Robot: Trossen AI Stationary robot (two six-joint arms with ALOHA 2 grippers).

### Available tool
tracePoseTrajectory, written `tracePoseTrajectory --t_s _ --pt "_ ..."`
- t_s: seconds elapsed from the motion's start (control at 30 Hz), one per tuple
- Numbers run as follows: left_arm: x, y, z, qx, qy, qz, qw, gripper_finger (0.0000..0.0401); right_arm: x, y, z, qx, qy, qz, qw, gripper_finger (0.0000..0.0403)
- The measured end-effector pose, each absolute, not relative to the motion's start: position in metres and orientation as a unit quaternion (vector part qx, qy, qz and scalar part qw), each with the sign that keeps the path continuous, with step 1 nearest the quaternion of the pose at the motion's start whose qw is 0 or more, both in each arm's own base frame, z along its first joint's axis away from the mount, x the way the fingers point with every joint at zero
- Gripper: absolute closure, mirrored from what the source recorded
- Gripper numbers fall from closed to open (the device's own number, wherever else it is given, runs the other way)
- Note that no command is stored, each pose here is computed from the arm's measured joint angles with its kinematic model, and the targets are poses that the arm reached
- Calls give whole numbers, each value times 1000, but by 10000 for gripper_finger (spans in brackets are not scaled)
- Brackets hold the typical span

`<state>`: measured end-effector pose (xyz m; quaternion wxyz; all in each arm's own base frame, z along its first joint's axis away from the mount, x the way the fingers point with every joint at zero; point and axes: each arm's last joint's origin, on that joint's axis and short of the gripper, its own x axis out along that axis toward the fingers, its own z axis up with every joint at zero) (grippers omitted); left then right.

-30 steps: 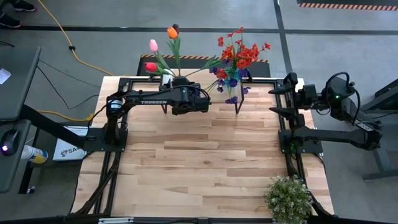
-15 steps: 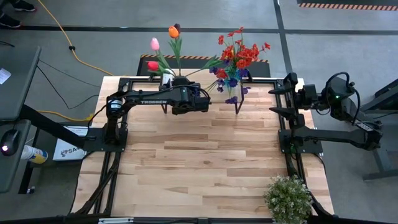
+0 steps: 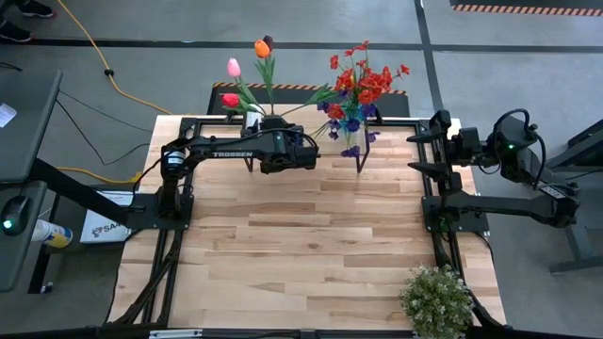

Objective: Pick and place flowers into a vace then onto a shelf
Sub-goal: Put the yellow vase with flowers on the shelf

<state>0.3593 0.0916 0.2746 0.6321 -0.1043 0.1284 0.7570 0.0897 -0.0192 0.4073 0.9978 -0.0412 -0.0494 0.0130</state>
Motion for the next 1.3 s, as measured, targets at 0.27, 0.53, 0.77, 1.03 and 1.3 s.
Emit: tracePoseTrajectory --t_s 0.27,0.53,0.77,1.03,1.3 --pt "359 91 275 -106 130 756 632 8 90 -19 407 -41 -49 13 998 130" --pt "359 91 275 -101 134 756 632 6 90 -19 407 -42 -49 13 998 130" --pt "359 89 275 -96 146 752 636 10 90 -19 407 -43 -49 13 998 130" --pt "360 87 275 -93 147 750 638 11 90 -19 407 -39 -49 13 998 130" --pt "359 87 275 -90 149 751 637 10 90 -19 407 -38 -49 13 998 130"
